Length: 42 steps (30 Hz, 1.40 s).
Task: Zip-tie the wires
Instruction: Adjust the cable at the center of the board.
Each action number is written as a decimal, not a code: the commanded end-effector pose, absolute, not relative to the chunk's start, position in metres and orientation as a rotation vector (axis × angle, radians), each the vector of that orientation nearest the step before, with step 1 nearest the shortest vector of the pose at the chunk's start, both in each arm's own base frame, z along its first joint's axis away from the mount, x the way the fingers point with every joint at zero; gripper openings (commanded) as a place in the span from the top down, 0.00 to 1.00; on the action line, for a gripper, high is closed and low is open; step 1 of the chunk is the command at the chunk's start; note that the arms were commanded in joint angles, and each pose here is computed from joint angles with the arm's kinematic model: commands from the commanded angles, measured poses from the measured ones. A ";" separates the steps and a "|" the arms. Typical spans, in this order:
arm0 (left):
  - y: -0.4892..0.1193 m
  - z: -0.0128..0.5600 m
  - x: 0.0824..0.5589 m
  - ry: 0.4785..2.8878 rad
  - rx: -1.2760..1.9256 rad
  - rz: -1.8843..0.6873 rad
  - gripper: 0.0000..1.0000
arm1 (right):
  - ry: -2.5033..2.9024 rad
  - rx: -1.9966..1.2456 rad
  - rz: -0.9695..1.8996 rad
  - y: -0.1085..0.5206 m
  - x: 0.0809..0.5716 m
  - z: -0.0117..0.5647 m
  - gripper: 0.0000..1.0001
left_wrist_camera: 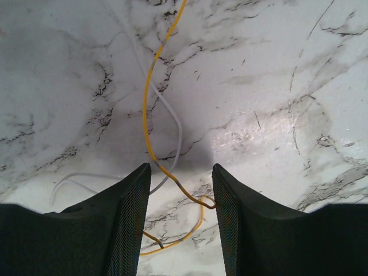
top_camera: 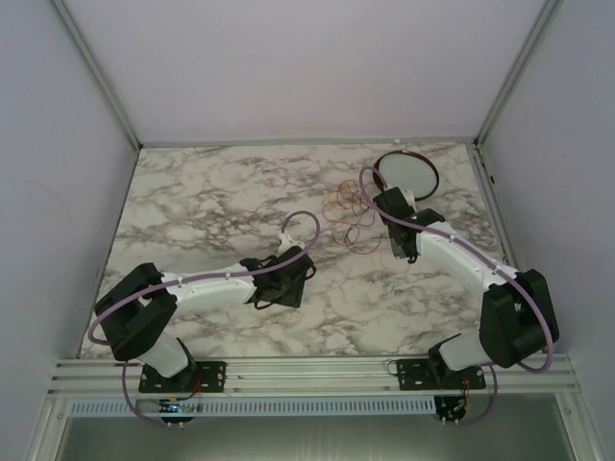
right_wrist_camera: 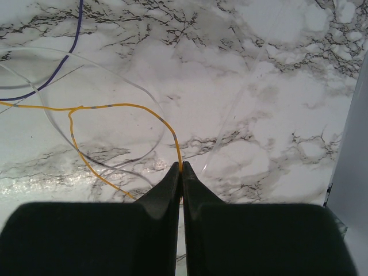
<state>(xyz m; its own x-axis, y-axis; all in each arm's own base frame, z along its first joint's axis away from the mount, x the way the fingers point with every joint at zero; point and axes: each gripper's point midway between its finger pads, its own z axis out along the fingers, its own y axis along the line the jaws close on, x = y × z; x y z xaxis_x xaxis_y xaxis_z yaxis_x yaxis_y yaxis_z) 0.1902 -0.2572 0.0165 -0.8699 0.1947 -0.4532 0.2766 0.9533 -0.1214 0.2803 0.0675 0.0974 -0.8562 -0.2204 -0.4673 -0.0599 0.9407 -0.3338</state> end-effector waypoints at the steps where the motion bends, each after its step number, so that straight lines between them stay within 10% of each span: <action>1: -0.227 -0.001 0.160 2.798 0.375 -0.141 0.52 | 2.546 -0.171 -0.398 0.067 0.285 0.107 1.00; 17: -0.216 -0.013 0.157 2.833 0.439 -0.072 1.00 | 2.537 -0.165 -0.379 0.069 0.287 0.111 1.00; 42: -0.128 0.086 0.258 2.684 0.109 -0.385 1.00 | 2.567 -0.177 -0.495 0.054 0.298 0.097 1.00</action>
<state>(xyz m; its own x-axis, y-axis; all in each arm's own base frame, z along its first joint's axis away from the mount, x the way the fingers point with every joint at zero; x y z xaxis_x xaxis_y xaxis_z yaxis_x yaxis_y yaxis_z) 0.2539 -0.1317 0.0851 -0.8945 0.0183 -0.4468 0.1080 0.9784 -0.1763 0.2836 0.0616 0.0881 -0.8705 -0.2310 -0.4345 -0.0712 0.9328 -0.3533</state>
